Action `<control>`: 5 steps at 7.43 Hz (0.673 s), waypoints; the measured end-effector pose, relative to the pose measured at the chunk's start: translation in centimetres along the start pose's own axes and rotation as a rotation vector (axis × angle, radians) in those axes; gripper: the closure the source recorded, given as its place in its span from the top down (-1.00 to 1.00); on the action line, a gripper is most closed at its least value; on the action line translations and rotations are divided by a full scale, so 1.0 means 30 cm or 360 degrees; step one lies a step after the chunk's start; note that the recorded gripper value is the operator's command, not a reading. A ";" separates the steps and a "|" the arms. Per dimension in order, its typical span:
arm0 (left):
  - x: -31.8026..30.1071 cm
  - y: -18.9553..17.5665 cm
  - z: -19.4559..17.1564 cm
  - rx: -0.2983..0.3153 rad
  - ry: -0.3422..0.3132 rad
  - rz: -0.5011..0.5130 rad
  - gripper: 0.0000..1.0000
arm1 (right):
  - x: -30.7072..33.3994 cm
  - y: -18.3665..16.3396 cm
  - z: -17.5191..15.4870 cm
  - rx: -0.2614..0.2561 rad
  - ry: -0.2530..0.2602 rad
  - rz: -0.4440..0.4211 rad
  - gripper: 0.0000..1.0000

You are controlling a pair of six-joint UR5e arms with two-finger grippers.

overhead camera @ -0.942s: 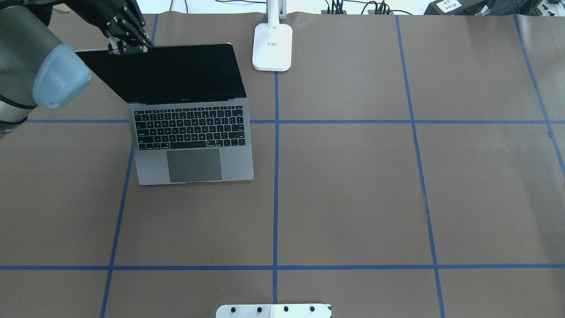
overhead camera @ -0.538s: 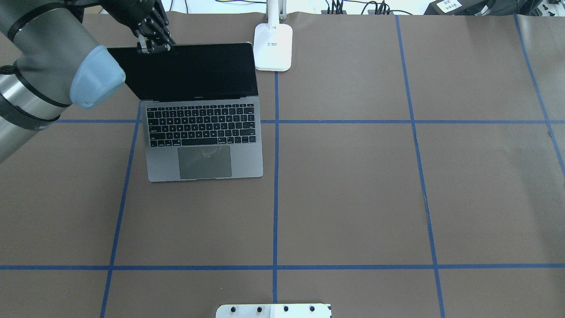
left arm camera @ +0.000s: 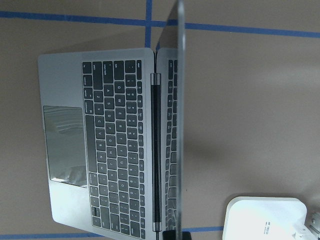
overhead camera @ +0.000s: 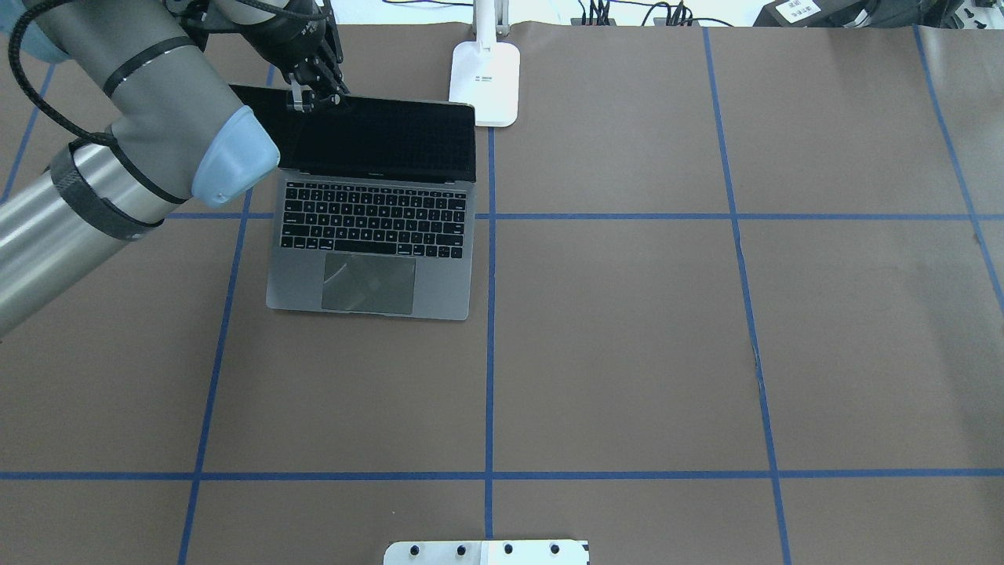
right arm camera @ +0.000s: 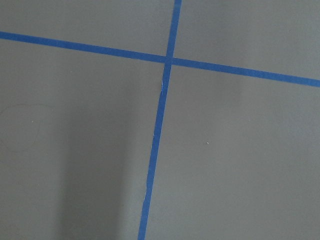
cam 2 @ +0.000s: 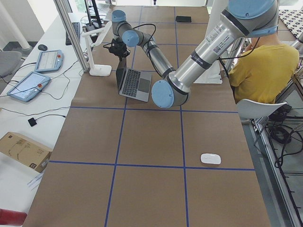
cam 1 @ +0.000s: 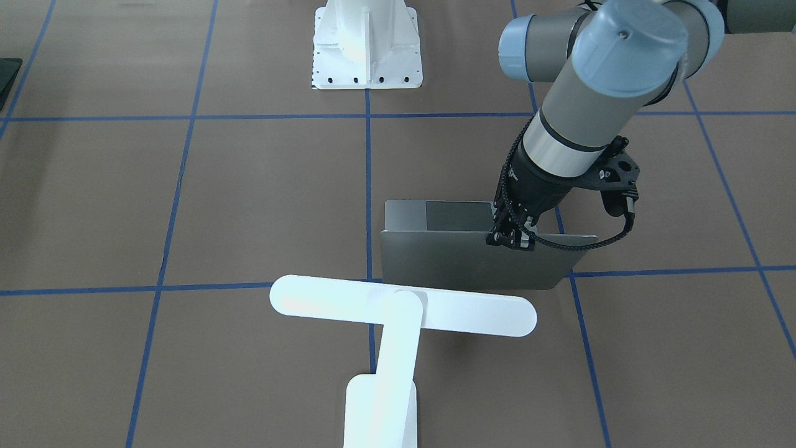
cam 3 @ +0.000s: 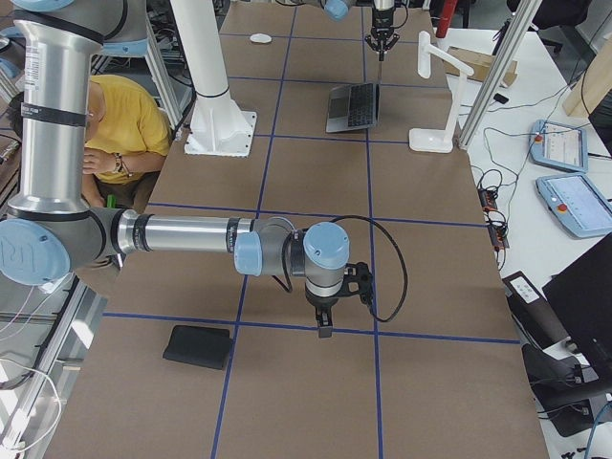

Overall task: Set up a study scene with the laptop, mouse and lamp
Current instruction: 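Lower the laptop with the left gripper in front of the lamp, then adjust the laptop position with the left gripper beside the lamp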

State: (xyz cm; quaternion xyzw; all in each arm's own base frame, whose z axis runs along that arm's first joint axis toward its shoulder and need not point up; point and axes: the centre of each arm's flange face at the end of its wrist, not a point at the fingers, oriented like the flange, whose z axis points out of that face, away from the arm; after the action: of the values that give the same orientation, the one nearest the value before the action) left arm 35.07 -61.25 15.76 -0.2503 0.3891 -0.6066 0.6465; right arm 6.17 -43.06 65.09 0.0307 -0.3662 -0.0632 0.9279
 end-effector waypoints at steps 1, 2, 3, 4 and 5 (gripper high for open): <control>0.009 0.003 0.028 -0.0008 0.0000 0.0006 -1.00 | 0.002 0.002 0.003 -0.0003 -0.0001 0.0003 1.00; 0.026 0.010 0.049 -0.0010 -0.0001 -0.0015 -1.00 | 0.003 0.003 0.004 -0.0005 -0.0002 0.0004 1.00; 0.046 0.016 0.066 -0.0008 -0.0003 -0.0058 -1.00 | 0.004 0.004 0.006 -0.0006 -0.0002 0.0006 1.00; 0.060 0.016 0.081 -0.0002 -0.0008 -0.0097 -1.00 | 0.006 0.005 0.007 -0.0007 -0.0002 0.0007 1.00; 0.071 0.009 0.098 0.0004 -0.0013 -0.0148 -1.00 | 0.007 0.005 0.008 -0.0009 -0.0002 0.0008 1.00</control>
State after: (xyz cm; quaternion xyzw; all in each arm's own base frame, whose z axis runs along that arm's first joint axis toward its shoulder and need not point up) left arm 37.52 -63.73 16.79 -0.2697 0.3736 -0.6357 0.6194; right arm 6.17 -42.93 65.43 0.0272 -0.3668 -0.0617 0.9279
